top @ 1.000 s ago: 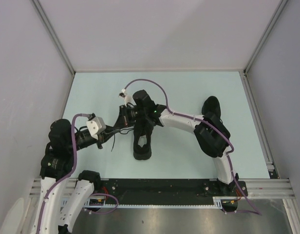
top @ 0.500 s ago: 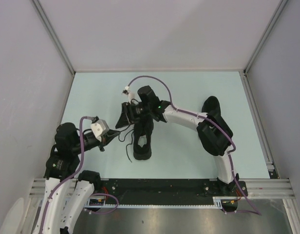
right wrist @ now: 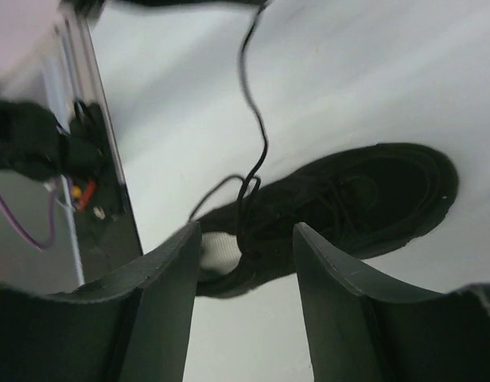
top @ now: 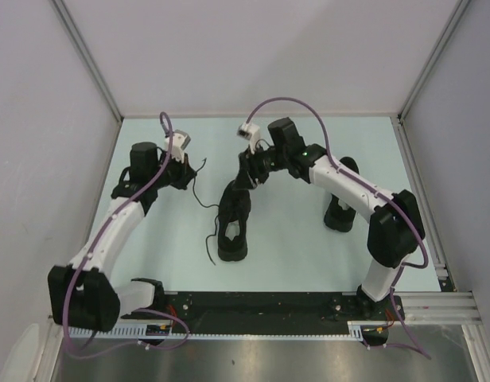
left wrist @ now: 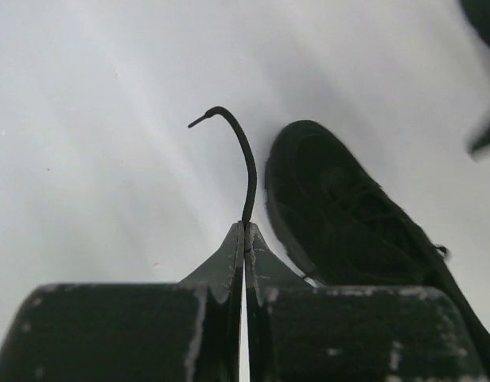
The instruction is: Tie the shoes
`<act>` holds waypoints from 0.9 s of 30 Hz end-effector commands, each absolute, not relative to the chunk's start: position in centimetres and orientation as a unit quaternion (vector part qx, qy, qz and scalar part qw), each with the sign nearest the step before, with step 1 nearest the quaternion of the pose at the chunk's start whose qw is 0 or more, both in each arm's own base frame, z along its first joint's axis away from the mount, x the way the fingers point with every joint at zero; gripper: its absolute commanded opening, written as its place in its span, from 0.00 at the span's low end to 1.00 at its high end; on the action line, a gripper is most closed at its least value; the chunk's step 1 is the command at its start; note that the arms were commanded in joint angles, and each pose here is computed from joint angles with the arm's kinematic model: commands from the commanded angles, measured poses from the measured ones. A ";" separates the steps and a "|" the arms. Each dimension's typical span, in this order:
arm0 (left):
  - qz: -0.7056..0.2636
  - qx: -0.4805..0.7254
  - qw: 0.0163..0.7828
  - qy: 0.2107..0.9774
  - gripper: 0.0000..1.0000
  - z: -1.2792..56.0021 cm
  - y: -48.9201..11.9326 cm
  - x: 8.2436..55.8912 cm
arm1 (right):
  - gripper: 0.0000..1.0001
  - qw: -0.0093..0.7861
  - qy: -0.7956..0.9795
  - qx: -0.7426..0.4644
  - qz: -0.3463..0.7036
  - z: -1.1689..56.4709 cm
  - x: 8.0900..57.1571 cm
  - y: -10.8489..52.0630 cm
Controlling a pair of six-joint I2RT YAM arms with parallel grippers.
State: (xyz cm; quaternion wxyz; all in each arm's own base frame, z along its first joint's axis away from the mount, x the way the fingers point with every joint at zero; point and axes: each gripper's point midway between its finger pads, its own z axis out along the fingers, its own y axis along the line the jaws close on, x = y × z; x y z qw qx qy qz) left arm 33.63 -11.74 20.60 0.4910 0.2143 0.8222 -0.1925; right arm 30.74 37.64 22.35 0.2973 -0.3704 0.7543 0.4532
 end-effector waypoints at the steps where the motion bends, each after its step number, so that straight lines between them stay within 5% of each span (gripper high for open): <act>1: -0.164 0.168 0.520 0.821 0.00 21.8 -10.2 38.5 | 0.56 0.308 0.720 -0.513 0.352 19.1 27.7 36.6; 12: -0.162 0.161 0.393 0.890 0.00 11.5 -10.2 42.1 | 0.49 0.292 0.666 -0.628 0.278 16.2 26.7 39.6; 27: -0.163 0.139 0.336 0.917 0.00 7.1 -10.1 42.6 | 0.36 0.297 0.641 -0.667 0.236 15.4 26.6 40.7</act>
